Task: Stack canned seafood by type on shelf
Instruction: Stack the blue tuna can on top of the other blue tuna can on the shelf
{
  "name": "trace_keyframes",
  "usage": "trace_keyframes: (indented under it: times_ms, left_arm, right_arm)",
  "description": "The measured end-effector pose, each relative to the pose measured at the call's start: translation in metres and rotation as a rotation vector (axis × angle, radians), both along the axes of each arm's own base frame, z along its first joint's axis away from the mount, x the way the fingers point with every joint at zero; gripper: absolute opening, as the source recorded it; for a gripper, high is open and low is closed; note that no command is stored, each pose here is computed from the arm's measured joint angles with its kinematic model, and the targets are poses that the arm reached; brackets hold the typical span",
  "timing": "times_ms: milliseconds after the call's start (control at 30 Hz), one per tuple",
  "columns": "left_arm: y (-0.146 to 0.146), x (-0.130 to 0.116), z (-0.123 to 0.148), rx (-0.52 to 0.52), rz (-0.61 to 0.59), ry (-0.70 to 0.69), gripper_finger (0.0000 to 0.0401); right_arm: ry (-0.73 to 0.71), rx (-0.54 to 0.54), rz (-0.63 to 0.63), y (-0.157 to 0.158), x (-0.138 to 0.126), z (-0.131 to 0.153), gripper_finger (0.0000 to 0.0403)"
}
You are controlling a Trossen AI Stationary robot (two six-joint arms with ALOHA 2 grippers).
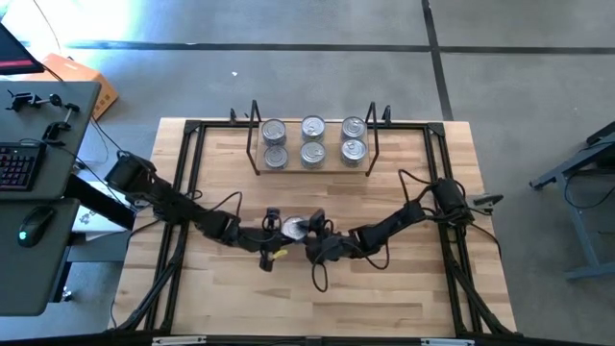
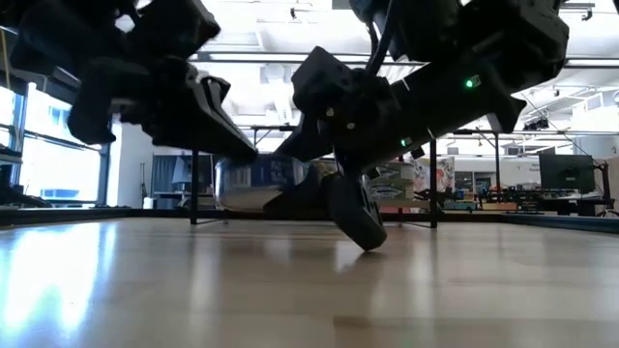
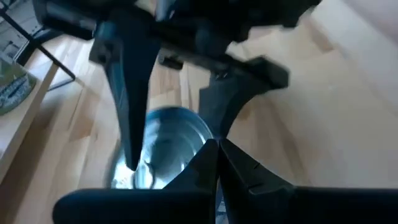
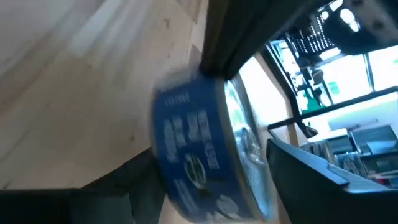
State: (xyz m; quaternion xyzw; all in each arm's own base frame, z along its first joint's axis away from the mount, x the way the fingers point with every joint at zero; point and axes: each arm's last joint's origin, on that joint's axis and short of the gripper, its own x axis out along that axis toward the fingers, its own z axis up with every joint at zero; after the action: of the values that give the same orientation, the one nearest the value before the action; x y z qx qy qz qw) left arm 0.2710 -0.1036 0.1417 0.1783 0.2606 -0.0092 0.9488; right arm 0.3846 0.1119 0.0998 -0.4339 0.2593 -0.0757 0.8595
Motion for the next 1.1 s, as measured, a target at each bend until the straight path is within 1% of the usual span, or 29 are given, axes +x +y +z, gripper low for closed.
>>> trace_keyframes:
  times_ms: [133,233,333,433,533,600,700,767,867,967,1033,1100]
  left_arm:
    - [-0.003,-0.004,0.009,0.012,0.016,-0.028,0.0000]
    - [-0.005,-0.010,0.019,0.024,0.035,-0.055,0.0000]
    - [-0.005,-0.017,0.025,0.054,0.075,-0.038,0.0000]
    - [-0.002,-0.025,0.031,0.077,0.127,-0.019,0.0006]
    - [0.002,-0.031,0.040,0.086,0.134,-0.023,0.0032]
    - [0.003,-0.032,0.047,0.070,0.125,-0.052,0.0060]
    - [0.002,-0.032,0.053,0.056,0.110,-0.083,0.0109]
    - [0.003,-0.032,0.053,0.054,0.114,-0.077,0.0141]
    - [0.006,-0.032,0.050,0.011,0.149,-0.063,0.0179]
    - [0.007,-0.032,0.046,-0.076,0.159,-0.030,0.0200]
    - [0.007,-0.032,0.045,-0.140,0.145,-0.011,0.0204]
    - [0.005,-0.031,0.043,-0.174,0.116,0.009,0.0205]
  right_arm:
    - [-0.022,0.005,-0.042,-0.001,0.000,0.000,0.0245]
    - [-0.041,0.000,-0.108,0.001,-0.002,0.000,0.0215]
    - [-0.087,0.051,-0.166,0.004,-0.005,0.006,0.0163]
    - [-0.105,0.101,-0.213,0.006,-0.004,0.023,0.0099]
    - [-0.070,0.158,-0.248,0.005,-0.002,0.042,0.0034]
    - [-0.025,0.213,-0.246,0.003,0.001,0.051,0.0010]
    - [0.047,0.295,-0.240,-0.001,0.007,0.059,0.0016]
    - [0.059,0.373,-0.211,-0.004,0.013,0.065,0.0018]
    - [0.075,0.418,-0.202,-0.006,0.016,0.066,0.0009]
    - [0.078,0.420,-0.200,-0.006,0.016,0.065,0.0001]
    - [0.077,0.422,-0.198,-0.005,0.016,0.065,0.0004]
    - [0.074,0.425,-0.216,-0.003,0.014,0.067,0.0006]
